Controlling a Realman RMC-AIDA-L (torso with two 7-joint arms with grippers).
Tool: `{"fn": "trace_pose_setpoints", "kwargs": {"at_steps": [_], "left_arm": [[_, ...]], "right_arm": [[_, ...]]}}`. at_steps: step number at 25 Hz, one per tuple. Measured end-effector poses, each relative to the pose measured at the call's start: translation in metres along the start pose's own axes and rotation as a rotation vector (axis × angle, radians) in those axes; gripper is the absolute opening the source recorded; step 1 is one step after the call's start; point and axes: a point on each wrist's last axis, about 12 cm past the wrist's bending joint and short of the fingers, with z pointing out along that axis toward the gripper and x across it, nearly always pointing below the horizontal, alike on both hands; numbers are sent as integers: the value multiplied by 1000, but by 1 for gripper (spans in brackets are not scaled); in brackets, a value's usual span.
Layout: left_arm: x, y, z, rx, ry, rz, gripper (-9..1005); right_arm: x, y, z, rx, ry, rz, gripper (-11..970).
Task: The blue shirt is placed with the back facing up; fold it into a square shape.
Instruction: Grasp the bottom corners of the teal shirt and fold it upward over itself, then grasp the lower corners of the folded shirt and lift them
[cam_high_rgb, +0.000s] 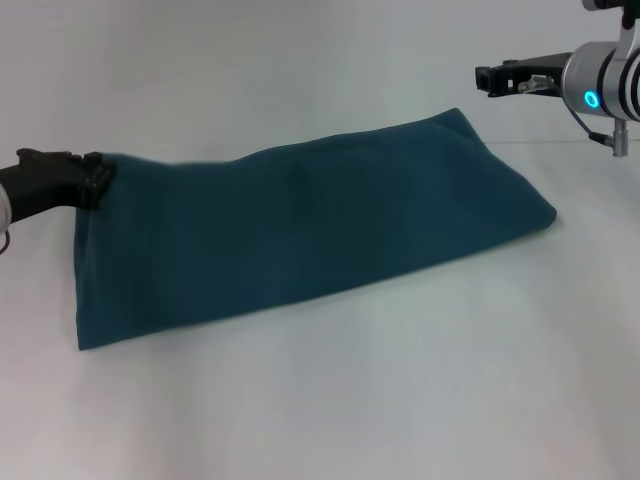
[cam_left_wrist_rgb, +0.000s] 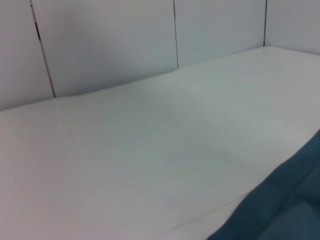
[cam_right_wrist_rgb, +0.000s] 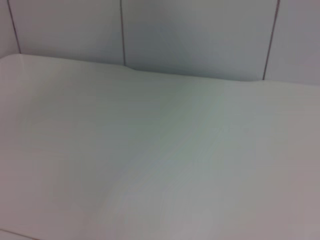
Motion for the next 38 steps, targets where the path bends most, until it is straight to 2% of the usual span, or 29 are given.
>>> {"fn": "trace_pose_setpoints", "kwargs": {"at_steps": [3,8,15,20,25,33,38], "left_arm": [[0,0,0,-4,-14,2,146],[4,2,-1,-23,-11,0,349],[18,6,-10,-48,5,-55,370],[17,2,-22,42,-16,-149,381],[19,-3,-43,96,-57,-225,378],[41,-6,-72,100,-41,-341,374],[56,-5,-85,86,1,-397,378]], "right_arm": [[5,-1,-1,8,-4,6,337],[6,5,-3,-7,-8,-12,458],[1,23,-14,-86,-35,-33,716],[0,28,-34,-145,-94,-2,775],[8,33,-53,-180,-132,-7,768],[47,38,-70,-191,-91,-25,760],[67,40,-69,-181,-64,-28,759]]}}
